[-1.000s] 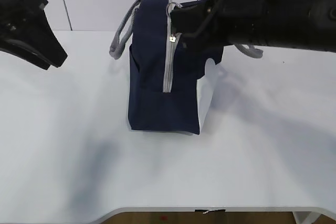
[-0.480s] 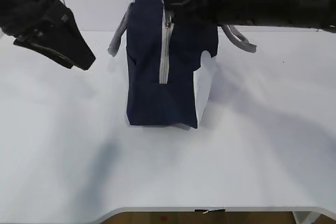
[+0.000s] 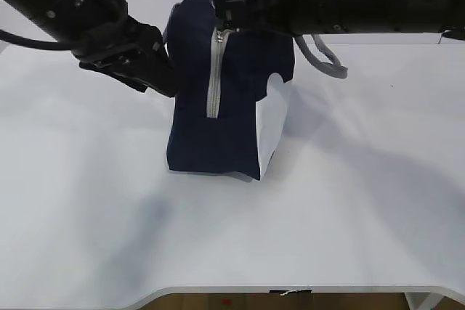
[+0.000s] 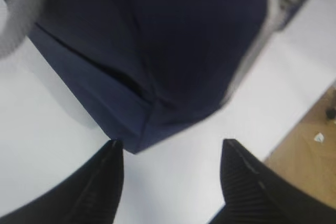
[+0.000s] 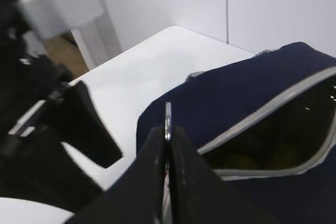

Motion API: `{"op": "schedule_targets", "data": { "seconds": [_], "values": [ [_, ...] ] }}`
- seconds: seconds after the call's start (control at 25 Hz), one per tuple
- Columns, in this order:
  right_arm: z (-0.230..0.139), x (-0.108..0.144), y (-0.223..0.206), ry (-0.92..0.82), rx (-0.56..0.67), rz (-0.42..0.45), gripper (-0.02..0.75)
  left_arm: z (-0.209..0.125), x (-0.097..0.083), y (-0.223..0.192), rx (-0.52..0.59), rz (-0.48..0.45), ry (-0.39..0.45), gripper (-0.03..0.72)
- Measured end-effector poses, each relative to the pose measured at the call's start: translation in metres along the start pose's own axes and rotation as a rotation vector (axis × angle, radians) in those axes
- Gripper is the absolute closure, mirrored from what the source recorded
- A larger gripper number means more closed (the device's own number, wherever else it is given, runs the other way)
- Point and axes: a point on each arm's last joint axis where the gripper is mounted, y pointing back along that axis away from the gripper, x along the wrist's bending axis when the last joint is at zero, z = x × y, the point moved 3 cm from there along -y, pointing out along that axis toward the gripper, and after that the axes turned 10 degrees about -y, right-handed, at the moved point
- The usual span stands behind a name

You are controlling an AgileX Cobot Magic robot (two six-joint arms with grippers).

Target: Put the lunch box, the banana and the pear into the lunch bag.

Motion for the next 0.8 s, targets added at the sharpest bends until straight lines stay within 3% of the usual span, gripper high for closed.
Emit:
{"op": "schedule_targets", "data": {
  "seconds": [0.2, 0.52, 0.56, 0.8],
  "values": [
    [-0.001, 0.003, 0.000, -0.009, 0.009, 0.023, 0.731, 0.001, 0.009, -0.020, 0.000, 0.004, -0.028, 0.221],
    [-0.002, 0.004, -0.001, -0.017, 0.014, 0.037, 0.731, 0.001, 0.019, -0.045, -0.006, -0.001, -0.055, 0.245],
    [-0.002, 0.004, -0.001, -0.017, 0.014, 0.037, 0.731, 0.001, 0.020, -0.047, -0.005, -0.004, -0.053, 0.274],
    [-0.002, 0.004, -0.001, 0.003, 0.020, 0.039, 0.731, 0.000, 0.021, -0.050, -0.005, 0.006, -0.065, 0.642]
  ]
}}
